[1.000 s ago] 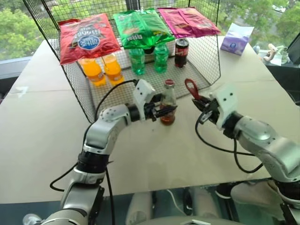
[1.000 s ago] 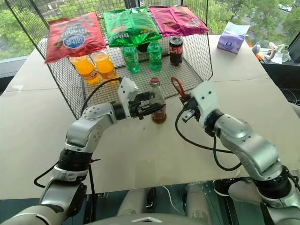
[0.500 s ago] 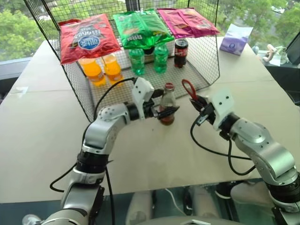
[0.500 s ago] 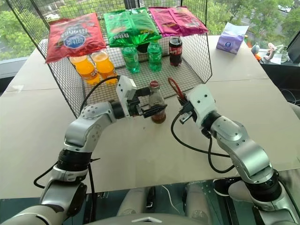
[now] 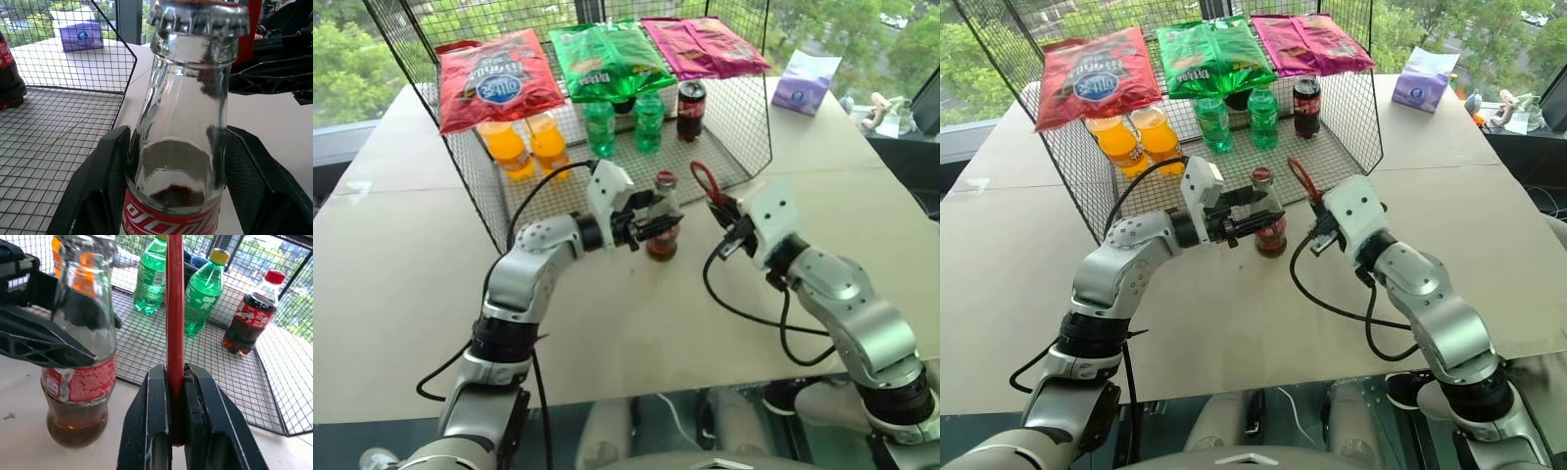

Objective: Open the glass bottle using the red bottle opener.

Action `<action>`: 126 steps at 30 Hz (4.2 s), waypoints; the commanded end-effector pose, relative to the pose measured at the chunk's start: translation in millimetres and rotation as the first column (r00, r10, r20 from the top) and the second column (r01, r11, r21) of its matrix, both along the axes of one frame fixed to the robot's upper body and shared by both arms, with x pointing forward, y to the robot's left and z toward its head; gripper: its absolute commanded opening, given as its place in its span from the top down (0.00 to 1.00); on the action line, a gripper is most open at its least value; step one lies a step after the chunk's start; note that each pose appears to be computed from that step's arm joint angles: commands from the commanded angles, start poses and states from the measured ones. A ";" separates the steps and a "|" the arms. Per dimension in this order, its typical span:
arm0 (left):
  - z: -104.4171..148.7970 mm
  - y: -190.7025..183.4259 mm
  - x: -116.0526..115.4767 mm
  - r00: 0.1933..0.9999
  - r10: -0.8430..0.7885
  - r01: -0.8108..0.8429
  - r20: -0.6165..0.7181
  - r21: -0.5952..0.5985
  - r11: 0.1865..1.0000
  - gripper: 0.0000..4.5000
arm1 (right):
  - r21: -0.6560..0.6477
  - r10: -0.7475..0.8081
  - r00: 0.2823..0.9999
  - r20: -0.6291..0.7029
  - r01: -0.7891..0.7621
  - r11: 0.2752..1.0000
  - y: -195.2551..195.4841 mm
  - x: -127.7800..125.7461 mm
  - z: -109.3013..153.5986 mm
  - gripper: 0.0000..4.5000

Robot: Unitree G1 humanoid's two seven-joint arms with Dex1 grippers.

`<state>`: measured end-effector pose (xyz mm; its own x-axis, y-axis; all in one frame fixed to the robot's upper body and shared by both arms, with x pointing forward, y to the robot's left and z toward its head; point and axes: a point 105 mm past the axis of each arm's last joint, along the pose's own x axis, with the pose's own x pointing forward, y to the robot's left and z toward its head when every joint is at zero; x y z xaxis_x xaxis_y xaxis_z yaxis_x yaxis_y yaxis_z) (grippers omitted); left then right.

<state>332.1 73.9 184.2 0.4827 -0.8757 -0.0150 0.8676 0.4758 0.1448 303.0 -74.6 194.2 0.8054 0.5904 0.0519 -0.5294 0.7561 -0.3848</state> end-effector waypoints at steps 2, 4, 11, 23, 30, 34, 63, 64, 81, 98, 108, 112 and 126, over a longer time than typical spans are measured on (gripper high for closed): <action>11.7 -3.5 -3.8 0.998 -0.014 0.014 0.054 -0.012 1.000 0.51 | -0.031 -0.016 0.987 0.158 0.021 0.999 9.2 -0.2 14.6 1.00; 11.8 -4.0 -3.5 0.999 -0.014 0.015 0.052 -0.014 1.000 0.51 | -0.059 -0.021 0.979 0.201 0.033 0.998 10.3 1.2 12.4 1.00; 11.7 -5.3 -3.5 0.999 -0.020 0.020 0.045 -0.016 1.000 0.51 | -0.194 0.015 0.906 0.422 0.075 0.978 23.0 1.9 5.1 1.00; 16.0 -5.9 -0.9 0.999 -0.017 0.018 0.036 -0.028 0.999 0.51 | -0.343 0.092 0.828 0.553 0.126 0.931 40.2 0.9 -32.4 1.00; 19.7 -8.7 1.8 1.000 -0.014 0.015 0.027 -0.043 0.999 0.51 | -0.461 0.094 0.784 0.614 0.259 0.849 38.3 14.5 -57.1 1.00; 20.7 -9.4 3.5 1.000 -0.011 0.012 0.028 -0.046 0.999 0.51 | -0.430 0.057 0.798 0.600 0.261 0.864 40.3 16.9 -60.6 1.00; 10.4 -7.6 5.8 1.000 -0.015 0.015 0.006 0.001 1.000 0.51 | -0.688 0.275 0.771 0.575 0.274 0.672 14.7 22.1 -31.3 1.00; 9.6 -7.6 5.8 1.000 -0.017 0.016 0.005 0.003 1.000 0.51 | -0.703 0.292 0.769 0.569 0.269 0.659 13.0 21.8 -26.8 1.00; 7.6 -6.3 4.1 0.999 -0.025 0.025 0.024 -0.008 1.000 0.51 | -0.669 0.293 0.789 0.539 0.191 0.718 15.8 24.3 25.9 1.00; 6.4 -4.8 2.6 0.999 -0.027 0.027 0.031 -0.009 1.000 0.51 | -0.419 0.066 0.820 0.569 0.220 0.881 4.1 18.9 63.8 1.00; 8.2 -0.8 0.8 0.999 -0.022 0.023 0.038 -0.015 1.000 0.51 | -0.030 -0.218 0.971 0.094 0.222 0.975 -44.8 22.5 34.8 1.00; 10.9 -0.8 -0.4 0.998 -0.028 0.029 0.047 -0.014 0.999 0.51 | 0.120 -0.094 0.953 -0.288 0.134 0.984 -45.0 10.9 -11.4 1.00; 11.1 1.4 -2.1 0.998 -0.009 0.009 0.061 -0.007 1.000 0.51 | 0.227 0.031 0.712 -0.701 0.181 0.957 -31.4 18.1 -88.3 1.00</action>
